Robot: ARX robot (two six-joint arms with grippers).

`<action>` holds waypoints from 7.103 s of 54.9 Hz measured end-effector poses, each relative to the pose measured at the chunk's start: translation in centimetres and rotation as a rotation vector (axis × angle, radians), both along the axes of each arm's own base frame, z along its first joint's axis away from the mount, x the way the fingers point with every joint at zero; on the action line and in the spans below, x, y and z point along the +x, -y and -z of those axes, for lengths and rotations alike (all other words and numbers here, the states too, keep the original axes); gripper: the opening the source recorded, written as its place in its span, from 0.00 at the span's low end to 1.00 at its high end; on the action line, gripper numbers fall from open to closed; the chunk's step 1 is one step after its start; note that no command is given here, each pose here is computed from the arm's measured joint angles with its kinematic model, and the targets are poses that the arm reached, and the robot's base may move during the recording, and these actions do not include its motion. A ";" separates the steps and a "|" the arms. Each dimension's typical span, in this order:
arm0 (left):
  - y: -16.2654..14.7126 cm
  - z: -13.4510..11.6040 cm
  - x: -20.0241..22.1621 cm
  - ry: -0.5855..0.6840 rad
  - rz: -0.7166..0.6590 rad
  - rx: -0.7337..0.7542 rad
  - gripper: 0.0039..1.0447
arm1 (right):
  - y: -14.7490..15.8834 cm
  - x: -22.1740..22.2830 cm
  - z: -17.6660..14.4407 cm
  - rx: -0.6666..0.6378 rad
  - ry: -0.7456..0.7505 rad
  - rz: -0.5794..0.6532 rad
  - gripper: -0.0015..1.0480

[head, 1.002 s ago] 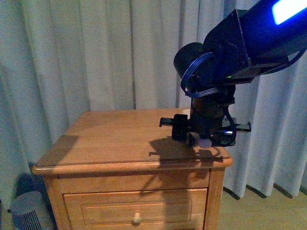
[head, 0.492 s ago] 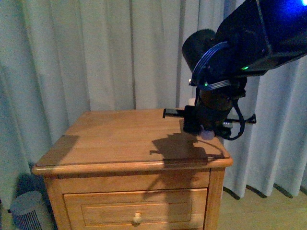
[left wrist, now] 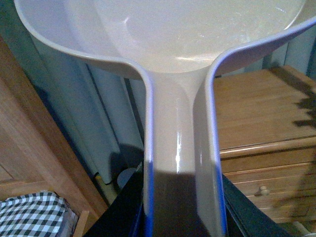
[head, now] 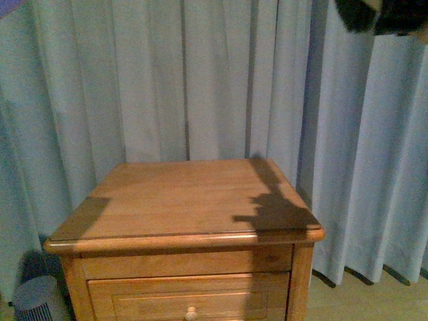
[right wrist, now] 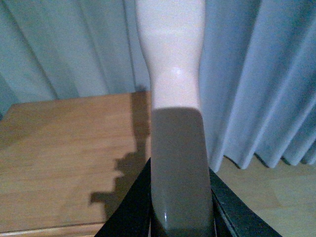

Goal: Clean up trash

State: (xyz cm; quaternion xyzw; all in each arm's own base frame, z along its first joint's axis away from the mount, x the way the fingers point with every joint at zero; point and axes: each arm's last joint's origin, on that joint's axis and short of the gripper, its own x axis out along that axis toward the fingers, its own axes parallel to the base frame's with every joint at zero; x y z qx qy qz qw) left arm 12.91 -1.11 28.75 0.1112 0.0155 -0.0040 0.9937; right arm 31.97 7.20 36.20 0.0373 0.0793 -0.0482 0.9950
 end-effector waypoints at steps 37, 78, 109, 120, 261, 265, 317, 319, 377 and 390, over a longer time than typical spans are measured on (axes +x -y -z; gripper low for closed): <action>0.0 0.0 0.0 0.000 0.000 0.000 0.25 | 5.3 -17.9 3.4 -0.019 0.115 0.096 0.20; 0.0 0.0 0.0 0.000 0.000 0.000 0.25 | 5.2 -21.7 6.6 -0.042 0.097 0.079 0.20; 0.0 0.0 0.0 -0.002 0.003 0.000 0.25 | 5.2 -21.8 6.6 -0.042 0.097 0.082 0.20; 0.0 0.1 0.1 -0.008 0.004 0.000 0.25 | 5.2 -21.7 6.6 -0.040 0.097 0.086 0.20; -1.4 -0.5 3.2 -0.321 0.055 -0.071 0.25 | 5.1 -21.7 6.5 -0.039 0.096 0.073 0.20; -1.6 -1.0 4.6 -0.320 0.152 -0.013 0.25 | 5.1 -21.7 6.5 -0.039 0.096 0.073 0.20; -4.8 8.2 16.6 -0.630 0.493 0.311 0.25 | 5.1 -21.7 6.5 -0.039 0.096 0.073 0.20; -4.9 8.3 16.8 -0.633 0.493 0.310 0.25 | 5.1 -21.7 6.5 -0.039 0.096 0.073 0.20; -4.5 9.7 22.9 -0.724 0.632 0.329 0.25 | 5.1 -21.7 6.5 -0.039 0.096 0.073 0.20; -4.7 10.1 22.5 -0.780 0.648 0.309 0.25 | 5.1 -21.7 6.5 -0.039 0.096 0.073 0.20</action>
